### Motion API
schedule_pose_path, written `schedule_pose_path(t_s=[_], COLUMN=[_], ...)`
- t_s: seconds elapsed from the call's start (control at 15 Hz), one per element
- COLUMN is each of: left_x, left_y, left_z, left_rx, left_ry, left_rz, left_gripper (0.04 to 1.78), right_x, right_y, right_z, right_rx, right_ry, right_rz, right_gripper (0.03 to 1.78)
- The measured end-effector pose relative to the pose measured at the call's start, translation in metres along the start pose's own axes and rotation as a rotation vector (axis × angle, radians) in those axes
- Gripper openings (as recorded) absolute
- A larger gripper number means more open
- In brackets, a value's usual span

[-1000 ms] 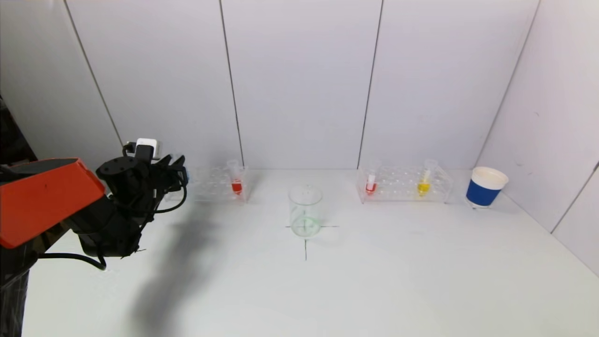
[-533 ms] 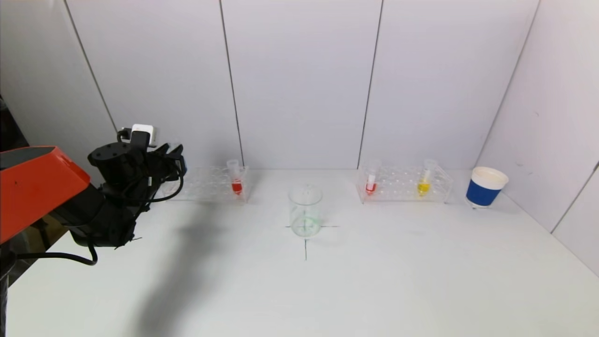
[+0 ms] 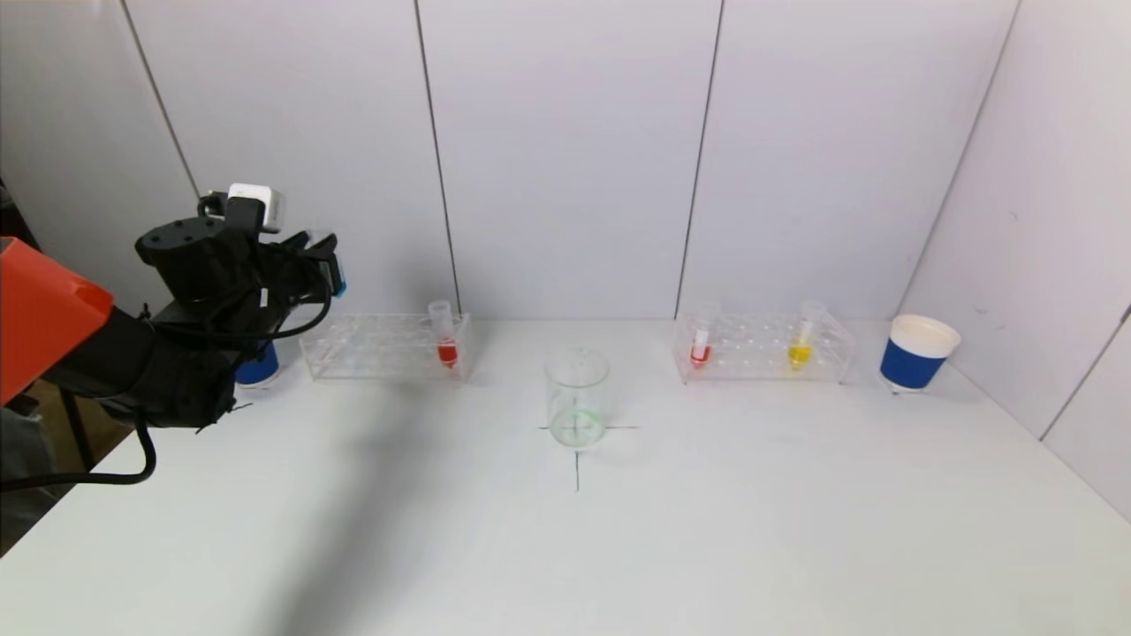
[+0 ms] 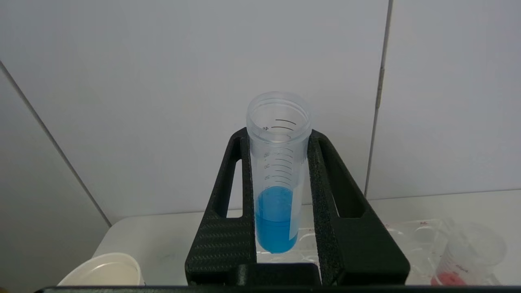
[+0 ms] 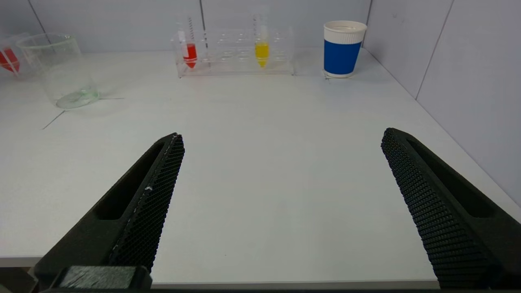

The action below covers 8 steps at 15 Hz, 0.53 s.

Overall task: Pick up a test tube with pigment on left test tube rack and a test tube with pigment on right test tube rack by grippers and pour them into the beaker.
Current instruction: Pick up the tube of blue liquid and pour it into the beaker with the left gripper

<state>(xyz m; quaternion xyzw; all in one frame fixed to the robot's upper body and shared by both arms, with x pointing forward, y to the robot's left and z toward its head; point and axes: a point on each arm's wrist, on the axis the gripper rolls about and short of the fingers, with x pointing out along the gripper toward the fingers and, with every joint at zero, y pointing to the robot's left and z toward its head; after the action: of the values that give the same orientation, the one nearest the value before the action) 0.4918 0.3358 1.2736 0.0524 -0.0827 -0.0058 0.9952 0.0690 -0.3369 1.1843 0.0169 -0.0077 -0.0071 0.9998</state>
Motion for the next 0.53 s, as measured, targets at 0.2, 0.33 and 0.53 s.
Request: schedule_pose_path(t_s=[0.2,0.33,0.53], left_x=[-0.001,-0.001,-0.001], left_y=[-0.008,-0.016,-0.027], left_z=[0.028,0.047,0.072], left_rx=[0.000,0.004,0.000], left_ry=[0.002,0.003,-0.046], left_rz=[-0.028,-0.056,-0.116], left_gripper=[0.42,0.42,0.42], right_x=[0.000,0.000,0.000], right_y=[0.000,0.000,0.000], right_z=[0.000,0.000,0.000], right_rx=[0.000,0.000,0.000], right_ry=[0.000,0.000,0.000], right_rz=[0.000,0.000,0.000], right_gripper=[1.76,1.76,1.76])
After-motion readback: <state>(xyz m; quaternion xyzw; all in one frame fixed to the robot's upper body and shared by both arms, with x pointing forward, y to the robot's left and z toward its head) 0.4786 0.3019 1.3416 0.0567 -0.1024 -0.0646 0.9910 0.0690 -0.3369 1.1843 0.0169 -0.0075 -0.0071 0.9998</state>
